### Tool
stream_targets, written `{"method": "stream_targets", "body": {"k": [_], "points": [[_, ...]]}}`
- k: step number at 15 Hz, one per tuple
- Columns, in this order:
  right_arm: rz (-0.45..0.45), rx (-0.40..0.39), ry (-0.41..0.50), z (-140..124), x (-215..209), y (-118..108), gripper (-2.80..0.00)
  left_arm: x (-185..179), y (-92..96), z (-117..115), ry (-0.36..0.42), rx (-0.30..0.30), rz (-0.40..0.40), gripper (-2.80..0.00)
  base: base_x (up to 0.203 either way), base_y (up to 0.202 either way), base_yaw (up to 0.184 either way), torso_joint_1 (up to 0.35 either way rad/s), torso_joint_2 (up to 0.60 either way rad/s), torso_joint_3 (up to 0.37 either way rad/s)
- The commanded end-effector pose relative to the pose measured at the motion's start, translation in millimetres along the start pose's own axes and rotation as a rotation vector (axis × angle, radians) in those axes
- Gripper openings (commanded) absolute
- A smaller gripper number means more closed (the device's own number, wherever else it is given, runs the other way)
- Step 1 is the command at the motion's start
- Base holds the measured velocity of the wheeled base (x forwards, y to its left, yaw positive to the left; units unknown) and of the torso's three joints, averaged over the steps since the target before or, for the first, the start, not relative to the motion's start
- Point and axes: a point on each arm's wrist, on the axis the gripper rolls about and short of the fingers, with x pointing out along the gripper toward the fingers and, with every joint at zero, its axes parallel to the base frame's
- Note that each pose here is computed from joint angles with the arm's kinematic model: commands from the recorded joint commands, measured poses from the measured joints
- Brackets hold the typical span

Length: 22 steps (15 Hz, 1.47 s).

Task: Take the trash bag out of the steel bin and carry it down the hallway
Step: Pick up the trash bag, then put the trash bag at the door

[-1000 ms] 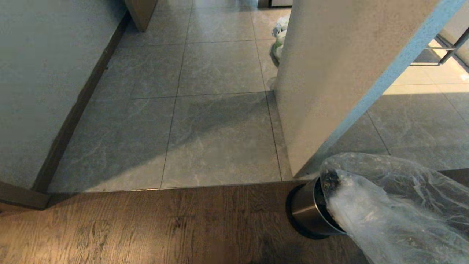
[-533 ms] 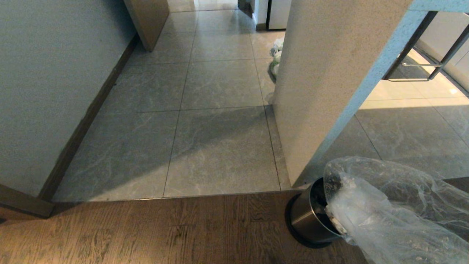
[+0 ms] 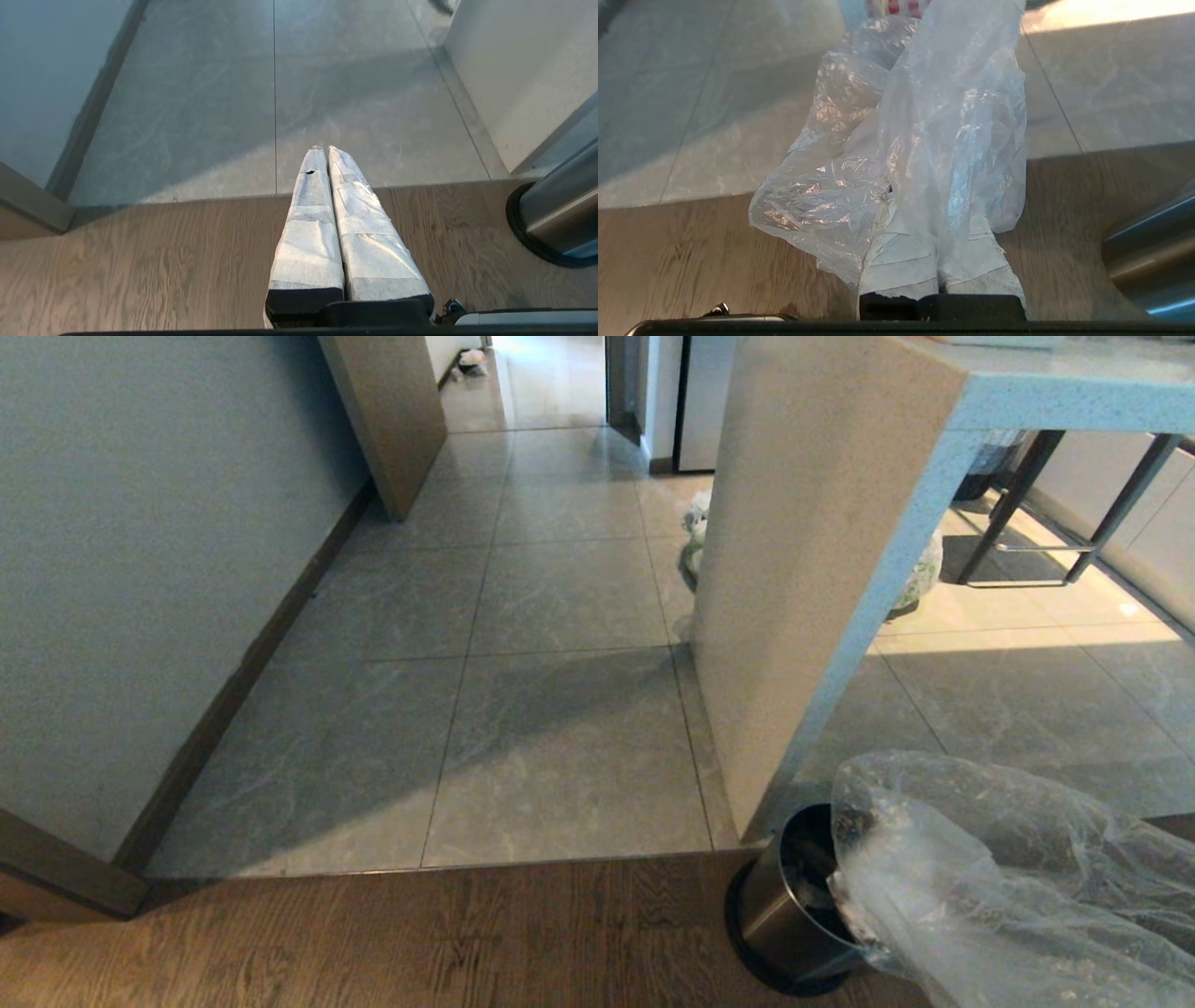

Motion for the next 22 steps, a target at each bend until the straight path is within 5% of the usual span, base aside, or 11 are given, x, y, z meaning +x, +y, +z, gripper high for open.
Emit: {"method": "stream_targets", "body": {"k": [1, 12, 22], "points": [[-0.001, 0.0, 0.002, -0.3, 0.2, 0.0, -2.8, 0.0, 0.0, 0.0, 0.0, 0.0, 0.0, -2.8, 0.0, 0.0, 0.0, 0.002, 0.0, 0.197], [-0.001, 0.0, 0.003, -0.4, 0.2, 0.0, -2.8, 0.0, 0.0, 0.0, 0.0, 0.0, 0.0, -2.8, 0.0, 0.0, 0.0, 0.002, 0.0, 0.199], [-0.001, 0.0, 0.003, -0.4, 0.2, 0.0, -2.8, 0.0, 0.0, 0.3, -0.002, 0.005, -0.001, -2.8, 0.0, 0.0, 0.0, 0.0, 0.0, 0.019]]}}
